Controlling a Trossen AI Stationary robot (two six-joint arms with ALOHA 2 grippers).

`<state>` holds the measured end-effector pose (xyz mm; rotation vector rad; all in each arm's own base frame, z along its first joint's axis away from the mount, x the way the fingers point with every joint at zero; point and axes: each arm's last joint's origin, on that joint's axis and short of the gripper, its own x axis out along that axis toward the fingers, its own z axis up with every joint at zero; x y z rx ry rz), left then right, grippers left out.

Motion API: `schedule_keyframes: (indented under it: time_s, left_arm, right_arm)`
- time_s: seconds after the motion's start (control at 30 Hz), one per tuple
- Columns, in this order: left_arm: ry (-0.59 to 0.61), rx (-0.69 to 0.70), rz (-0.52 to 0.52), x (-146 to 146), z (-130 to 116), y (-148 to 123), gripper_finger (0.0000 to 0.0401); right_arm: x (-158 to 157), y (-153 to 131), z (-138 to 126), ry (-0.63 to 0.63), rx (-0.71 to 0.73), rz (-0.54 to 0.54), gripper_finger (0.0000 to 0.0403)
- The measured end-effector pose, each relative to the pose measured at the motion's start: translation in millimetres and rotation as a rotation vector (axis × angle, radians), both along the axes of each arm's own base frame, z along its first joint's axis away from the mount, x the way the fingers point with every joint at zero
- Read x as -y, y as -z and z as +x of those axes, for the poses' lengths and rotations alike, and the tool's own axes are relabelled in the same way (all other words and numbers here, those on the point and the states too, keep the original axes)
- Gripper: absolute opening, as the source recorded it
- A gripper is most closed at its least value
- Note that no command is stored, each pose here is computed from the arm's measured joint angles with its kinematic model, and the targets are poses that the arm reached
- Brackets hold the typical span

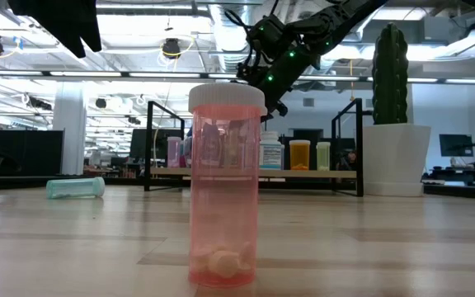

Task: Pick and place medicine bottles onto shelf by color
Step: Put the yellow pill bottle on the shelf

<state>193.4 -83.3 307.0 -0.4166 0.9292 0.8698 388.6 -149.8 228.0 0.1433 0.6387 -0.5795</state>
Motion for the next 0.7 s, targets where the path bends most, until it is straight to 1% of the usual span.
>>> schedule_keyframes:
  time_s: [0.13, 0.27, 0.37, 0.43, 0.5, 0.7]
  left_arm:
    - [0.003, -0.002, 0.001, 0, 0, 0, 0.0214]
    - [0.003, -0.002, 0.002, 0, 0, 0, 0.0214]
    - [0.003, -0.002, 0.001, 0, 0, 0, 0.0214]
    - [0.003, -0.002, 0.002, 0, 0, 0, 0.0214]
    - [0.003, -0.001, 0.001, 0, 0, 0, 0.0214]
    - [0.003, -0.004, -0.002, 0, 0, 0, 0.0214]
  right_arm:
    - [6, 0, -2, 0.010, 0.003, -0.007, 0.0144]
    - [7, 15, 0, 0.006, -0.044, 0.011, 0.0145]
    - [8, 18, 8, 0.002, -0.027, 0.007, 0.0143]
    - [7, 22, 10, -0.001, -0.054, 0.016, 0.0142]
    - [8, 23, 16, -0.006, -0.041, 0.013, 0.0142]
    - [9, 20, 18, -0.005, -0.037, 0.011, 0.0148]
